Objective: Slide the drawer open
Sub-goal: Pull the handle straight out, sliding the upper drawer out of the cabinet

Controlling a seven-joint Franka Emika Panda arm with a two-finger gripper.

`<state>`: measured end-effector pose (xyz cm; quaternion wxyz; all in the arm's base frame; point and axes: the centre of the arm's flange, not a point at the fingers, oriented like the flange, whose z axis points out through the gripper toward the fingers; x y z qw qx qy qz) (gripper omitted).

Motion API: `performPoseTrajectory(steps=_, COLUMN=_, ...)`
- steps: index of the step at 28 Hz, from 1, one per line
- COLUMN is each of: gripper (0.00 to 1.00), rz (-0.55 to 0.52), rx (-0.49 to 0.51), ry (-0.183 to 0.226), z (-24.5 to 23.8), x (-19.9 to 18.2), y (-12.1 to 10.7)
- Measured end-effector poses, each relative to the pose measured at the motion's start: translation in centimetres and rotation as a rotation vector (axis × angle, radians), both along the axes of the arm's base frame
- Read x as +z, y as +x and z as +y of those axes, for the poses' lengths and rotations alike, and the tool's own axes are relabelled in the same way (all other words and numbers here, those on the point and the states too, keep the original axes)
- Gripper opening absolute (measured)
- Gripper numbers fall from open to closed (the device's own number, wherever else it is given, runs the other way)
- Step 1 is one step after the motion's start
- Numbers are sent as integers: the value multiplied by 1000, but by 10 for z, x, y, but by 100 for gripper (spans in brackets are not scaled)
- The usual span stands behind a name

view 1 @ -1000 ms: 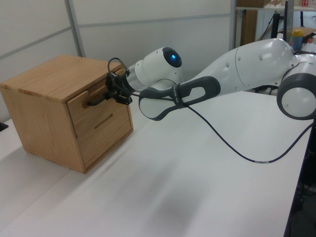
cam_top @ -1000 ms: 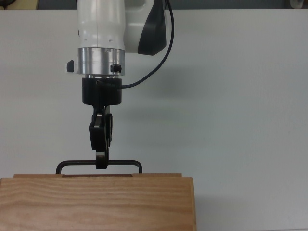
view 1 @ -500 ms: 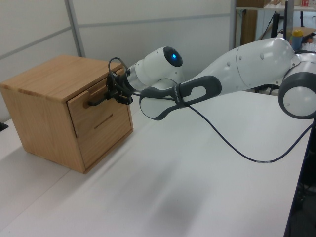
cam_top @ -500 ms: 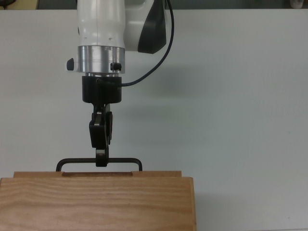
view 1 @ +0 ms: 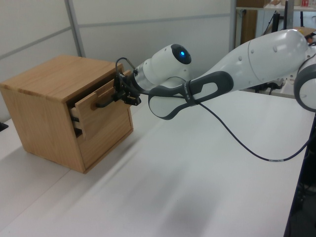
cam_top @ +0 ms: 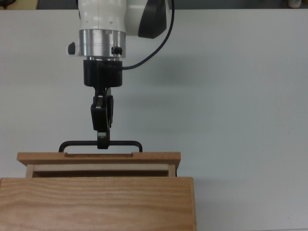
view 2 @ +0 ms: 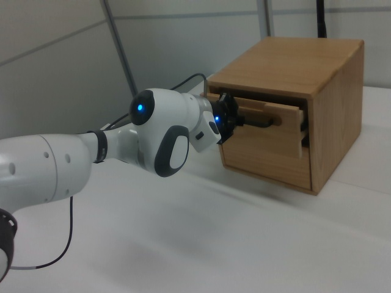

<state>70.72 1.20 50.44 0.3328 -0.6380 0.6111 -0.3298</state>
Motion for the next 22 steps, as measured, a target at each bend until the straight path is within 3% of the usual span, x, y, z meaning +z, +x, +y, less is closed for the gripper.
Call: performPoseTrajectory(steps=22, gripper=16, rz=204, rx=-4, ry=-6, z=0, x=26, y=-36)
